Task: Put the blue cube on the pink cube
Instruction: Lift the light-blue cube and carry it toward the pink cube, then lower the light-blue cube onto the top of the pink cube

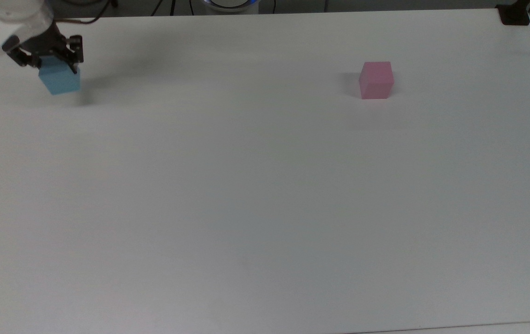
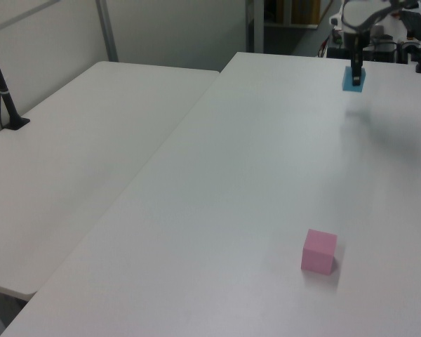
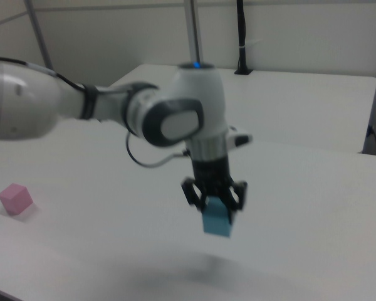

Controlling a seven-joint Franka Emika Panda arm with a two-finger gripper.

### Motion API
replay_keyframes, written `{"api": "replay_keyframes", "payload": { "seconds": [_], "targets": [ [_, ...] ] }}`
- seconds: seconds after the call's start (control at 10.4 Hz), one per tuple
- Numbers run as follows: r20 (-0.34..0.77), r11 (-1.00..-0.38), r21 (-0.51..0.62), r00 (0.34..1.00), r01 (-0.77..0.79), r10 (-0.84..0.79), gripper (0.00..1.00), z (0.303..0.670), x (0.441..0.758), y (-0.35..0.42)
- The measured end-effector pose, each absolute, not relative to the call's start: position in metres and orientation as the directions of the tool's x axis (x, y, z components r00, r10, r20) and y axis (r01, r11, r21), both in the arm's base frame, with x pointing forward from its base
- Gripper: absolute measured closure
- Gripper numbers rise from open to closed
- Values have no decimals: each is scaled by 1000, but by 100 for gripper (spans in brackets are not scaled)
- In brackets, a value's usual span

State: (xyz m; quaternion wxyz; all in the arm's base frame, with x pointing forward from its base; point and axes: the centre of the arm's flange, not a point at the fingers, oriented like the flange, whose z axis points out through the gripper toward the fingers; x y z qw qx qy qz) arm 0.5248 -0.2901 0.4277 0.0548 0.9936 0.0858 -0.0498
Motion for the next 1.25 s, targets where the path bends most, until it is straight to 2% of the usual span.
{"api": "replay_keyframes", "payload": {
  "seconds": [0.1, 0.29, 0.58, 0.77, 0.96, 1.25],
  "targets": [
    [-81, -986, 90, 988, 140, 133, 41, 456, 528, -271],
    [-63, -992, 69, 993, 108, 104, 41, 491, 543, -216],
    [-139, -987, 48, 980, 153, 145, 41, 518, 563, -94],
    [-163, -981, 60, 971, 187, 175, 41, 520, 566, 4],
    [-175, -973, 82, 964, 216, 199, 42, 516, 551, 118],
    [-168, -970, 114, 967, 214, 193, 42, 509, 517, 227]
  ]
}}
